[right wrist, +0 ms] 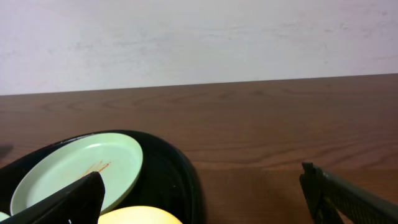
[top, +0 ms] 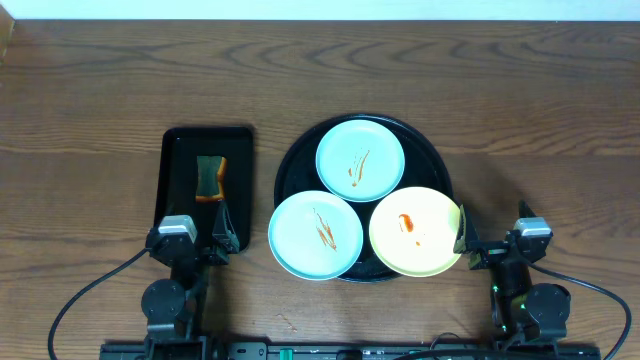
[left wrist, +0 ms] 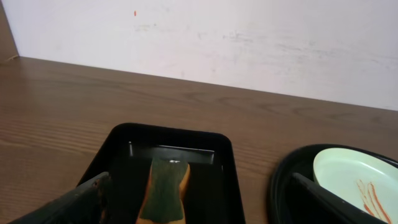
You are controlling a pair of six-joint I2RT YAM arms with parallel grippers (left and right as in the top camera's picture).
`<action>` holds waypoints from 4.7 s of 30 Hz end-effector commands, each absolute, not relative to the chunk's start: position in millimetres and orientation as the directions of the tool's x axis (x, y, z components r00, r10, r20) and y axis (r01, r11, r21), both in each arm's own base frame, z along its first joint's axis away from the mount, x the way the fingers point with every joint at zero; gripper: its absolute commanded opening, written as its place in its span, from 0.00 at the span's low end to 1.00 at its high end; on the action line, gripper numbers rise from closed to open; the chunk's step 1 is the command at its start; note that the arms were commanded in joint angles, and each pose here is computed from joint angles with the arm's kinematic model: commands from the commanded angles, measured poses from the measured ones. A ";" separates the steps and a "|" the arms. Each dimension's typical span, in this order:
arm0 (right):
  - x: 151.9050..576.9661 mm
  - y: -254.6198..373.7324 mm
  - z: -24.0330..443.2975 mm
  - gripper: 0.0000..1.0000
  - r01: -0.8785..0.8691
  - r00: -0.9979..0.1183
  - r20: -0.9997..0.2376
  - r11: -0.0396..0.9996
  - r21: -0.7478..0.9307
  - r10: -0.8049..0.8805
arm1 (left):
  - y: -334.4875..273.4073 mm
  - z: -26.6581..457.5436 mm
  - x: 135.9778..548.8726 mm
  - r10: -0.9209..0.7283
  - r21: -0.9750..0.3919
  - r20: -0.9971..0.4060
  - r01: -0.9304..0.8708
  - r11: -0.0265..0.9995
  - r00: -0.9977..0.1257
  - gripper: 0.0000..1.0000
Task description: Clean dirty plates on tray and stack at the side
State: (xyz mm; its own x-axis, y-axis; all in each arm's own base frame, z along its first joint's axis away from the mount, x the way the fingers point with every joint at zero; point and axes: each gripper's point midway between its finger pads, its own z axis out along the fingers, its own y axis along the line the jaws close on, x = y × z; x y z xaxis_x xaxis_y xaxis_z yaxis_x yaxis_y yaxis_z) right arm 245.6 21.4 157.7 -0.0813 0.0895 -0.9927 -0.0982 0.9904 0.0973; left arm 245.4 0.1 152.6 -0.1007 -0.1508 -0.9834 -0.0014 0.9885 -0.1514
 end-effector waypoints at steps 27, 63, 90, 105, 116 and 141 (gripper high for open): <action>245.6 22.9 155.3 0.99 -0.103 -0.089 -0.993 0.991 0.085 0.076 | -1.8 135.2 244.5 -0.147 -0.150 -0.975 0.003 0.989 -0.163 0.88; 245.6 23.0 155.2 0.99 -0.103 -0.090 -0.993 0.991 0.085 0.076 | -1.8 135.2 244.5 -0.147 -0.150 -0.975 0.003 0.989 -0.163 0.88; 245.6 22.9 155.2 0.99 -0.103 -0.090 -0.993 0.991 0.085 0.076 | -1.8 135.5 244.5 -0.148 -0.150 -0.976 0.003 0.989 -0.162 0.88; 245.6 22.9 155.7 0.99 -0.101 -0.090 -0.991 0.989 0.105 0.096 | -1.8 135.5 244.5 -0.148 -0.151 -0.976 0.003 0.989 -0.162 0.88; 244.0 22.8 150.2 0.99 -0.080 -0.170 -0.971 0.980 0.185 0.169 | -1.7 135.7 246.1 -0.188 -0.190 -0.955 -0.017 0.982 -0.229 0.88; 298.0 49.5 196.8 0.99 -0.185 -0.722 -0.691 0.972 0.141 -0.037 | -0.3 190.5 282.2 -0.249 -0.187 -0.599 -0.169 0.968 -0.761 0.88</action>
